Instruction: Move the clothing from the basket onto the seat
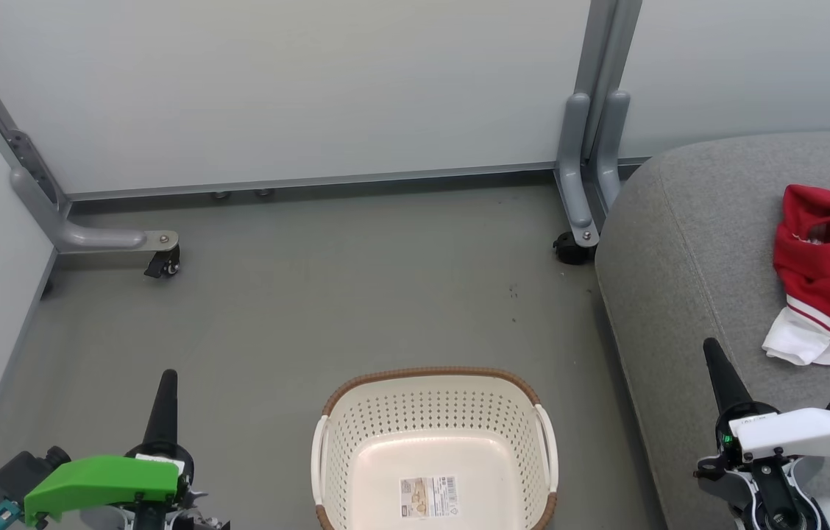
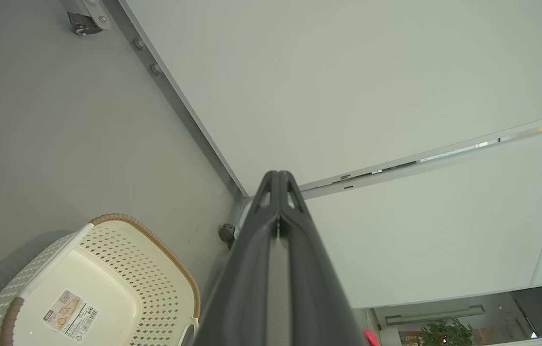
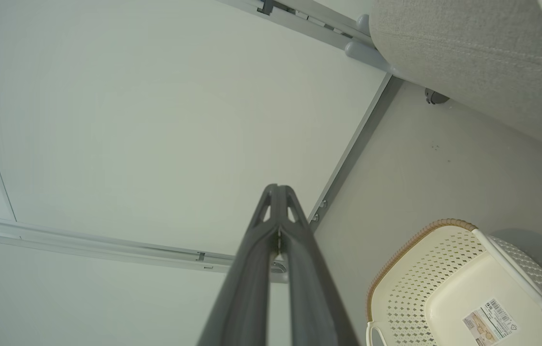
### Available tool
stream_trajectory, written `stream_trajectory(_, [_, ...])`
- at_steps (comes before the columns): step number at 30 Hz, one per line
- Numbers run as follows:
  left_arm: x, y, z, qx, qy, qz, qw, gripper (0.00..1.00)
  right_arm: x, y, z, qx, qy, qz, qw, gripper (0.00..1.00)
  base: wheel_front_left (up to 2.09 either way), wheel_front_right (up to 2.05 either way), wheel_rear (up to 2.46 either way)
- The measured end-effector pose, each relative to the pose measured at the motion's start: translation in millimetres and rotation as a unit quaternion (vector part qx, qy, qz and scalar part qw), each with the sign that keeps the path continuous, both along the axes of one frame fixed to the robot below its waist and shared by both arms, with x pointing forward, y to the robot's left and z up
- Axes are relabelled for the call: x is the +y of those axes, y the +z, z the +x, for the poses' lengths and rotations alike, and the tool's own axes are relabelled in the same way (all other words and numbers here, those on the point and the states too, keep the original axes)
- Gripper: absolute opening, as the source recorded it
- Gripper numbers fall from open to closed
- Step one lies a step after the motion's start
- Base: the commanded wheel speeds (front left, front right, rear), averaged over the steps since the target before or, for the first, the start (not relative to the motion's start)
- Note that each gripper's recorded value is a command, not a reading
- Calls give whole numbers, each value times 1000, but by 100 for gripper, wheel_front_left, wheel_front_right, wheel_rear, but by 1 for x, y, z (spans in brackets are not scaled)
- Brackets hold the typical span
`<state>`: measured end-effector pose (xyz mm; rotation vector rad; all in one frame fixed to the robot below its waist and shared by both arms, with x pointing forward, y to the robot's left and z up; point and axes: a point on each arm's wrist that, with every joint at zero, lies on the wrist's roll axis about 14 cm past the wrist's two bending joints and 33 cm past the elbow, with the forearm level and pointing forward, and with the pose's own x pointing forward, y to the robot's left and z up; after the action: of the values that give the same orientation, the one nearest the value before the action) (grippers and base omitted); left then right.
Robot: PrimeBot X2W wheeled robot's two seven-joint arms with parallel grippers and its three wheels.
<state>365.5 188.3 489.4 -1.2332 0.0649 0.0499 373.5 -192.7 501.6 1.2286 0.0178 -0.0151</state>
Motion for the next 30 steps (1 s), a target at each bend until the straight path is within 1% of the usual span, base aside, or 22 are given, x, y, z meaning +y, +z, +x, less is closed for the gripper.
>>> stream_trajectory(13, [4, 4, 7, -8, 2, -55, 998, 0, -2, 1, 5, -1, -1, 55, 998, 0, 0, 0, 0])
stream_trajectory(30, [8, 10, 15, -20, 4, -120, 993, 0, -4, 3, 11, -4, 0, 121, 993, 0, 0, 0, 0])
